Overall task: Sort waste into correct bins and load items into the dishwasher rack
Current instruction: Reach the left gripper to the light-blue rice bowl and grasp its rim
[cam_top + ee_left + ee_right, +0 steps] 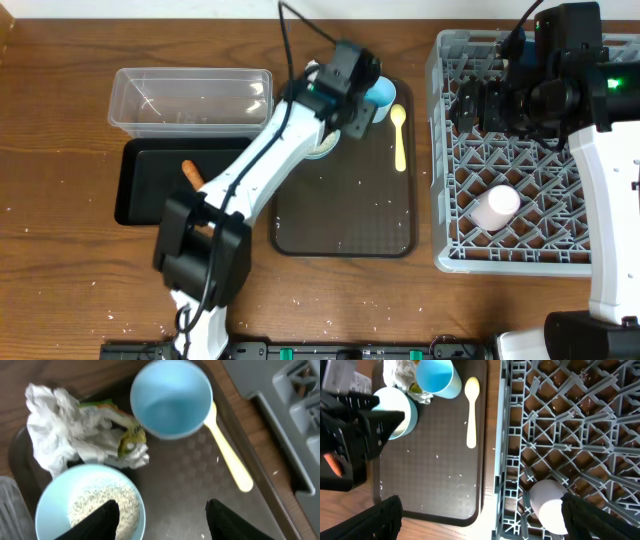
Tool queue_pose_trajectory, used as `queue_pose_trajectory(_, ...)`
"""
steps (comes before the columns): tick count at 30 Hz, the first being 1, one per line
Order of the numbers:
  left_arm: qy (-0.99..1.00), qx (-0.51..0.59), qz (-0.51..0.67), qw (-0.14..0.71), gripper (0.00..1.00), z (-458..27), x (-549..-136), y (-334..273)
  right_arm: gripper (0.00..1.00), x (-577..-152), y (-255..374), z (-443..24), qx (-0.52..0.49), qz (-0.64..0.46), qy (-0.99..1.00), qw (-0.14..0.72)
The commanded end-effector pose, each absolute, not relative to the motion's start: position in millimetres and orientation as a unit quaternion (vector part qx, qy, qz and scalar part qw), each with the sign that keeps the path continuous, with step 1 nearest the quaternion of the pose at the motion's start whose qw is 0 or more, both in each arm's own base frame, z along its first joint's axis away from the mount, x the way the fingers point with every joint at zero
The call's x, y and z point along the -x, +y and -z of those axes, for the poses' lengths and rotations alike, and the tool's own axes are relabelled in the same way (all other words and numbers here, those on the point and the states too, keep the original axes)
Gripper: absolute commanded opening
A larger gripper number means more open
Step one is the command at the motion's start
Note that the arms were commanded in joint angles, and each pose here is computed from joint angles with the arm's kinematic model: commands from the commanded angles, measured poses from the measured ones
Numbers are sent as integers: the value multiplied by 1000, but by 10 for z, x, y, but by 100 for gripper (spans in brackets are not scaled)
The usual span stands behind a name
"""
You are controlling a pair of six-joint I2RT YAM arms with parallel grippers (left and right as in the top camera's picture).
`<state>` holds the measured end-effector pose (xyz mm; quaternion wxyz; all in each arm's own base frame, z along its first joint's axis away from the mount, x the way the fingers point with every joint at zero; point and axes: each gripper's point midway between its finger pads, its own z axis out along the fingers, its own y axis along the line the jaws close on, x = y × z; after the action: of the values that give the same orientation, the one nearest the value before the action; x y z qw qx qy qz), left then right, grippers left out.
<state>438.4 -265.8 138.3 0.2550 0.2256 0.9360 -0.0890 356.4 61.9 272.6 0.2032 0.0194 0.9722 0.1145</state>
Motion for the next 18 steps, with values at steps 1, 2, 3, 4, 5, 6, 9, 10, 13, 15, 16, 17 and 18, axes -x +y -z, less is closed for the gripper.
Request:
queue_pose_trajectory(1,952,-194,76,225,56,-1270,-4424,-2588,99,-3537,640,-2745,-9,-115,972,204)
queue_pose_trajectory(2,959,-180,72,208,52,-1203,-4384,-2541,99,-3529,639,-2741,-9,-115,973,202)
queue_pose_trajectory(3,964,-169,66,192,49,-1127,-4344,-2499,99,-3519,638,-2734,-8,-114,973,199)
queue_pose_trajectory(4,973,-149,53,169,47,-1006,-4288,-2417,99,-3509,635,-2724,-6,-113,974,197)
queue_pose_trajectory(5,975,-145,49,163,46,-978,-4273,-2396,99,-3504,634,-2720,-5,-113,974,196)
queue_pose_trajectory(6,978,-138,42,153,46,-915,-4251,-2365,99,-3502,630,-2715,-5,-111,974,195)
queue_pose_trajectory(9,982,-131,27,133,46,-726,-4222,-2319,99,-3500,629,-2706,-4,-111,975,194)
queue_pose_trajectory(10,983,-131,23,129,46,-673,-4223,-2310,99,-3500,628,-2703,-2,-110,975,194)
queue_pose_trajectory(13,985,-131,10,116,46,-490,-4228,-2286,99,-3500,596,-2696,-4,-101,976,194)
queue_pose_trajectory(15,986,-131,6,106,46,-378,-4220,-2282,99,-3492,590,-2691,-4,-99,976,193)
queue_pose_trajectory(16,986,-131,5,103,46,-338,-4219,-2282,99,-3487,589,-2689,-4,-99,976,192)
queue_pose_trajectory(17,986,-131,3,99,45,-290,-4217,-2280,99,-3485,589,-2688,-4,-99,977,191)
queue_pose_trajectory(18,986,-132,3,98,45,-269,-4219,-2282,99,-3484,588,-2688,-4,-99,977,191)
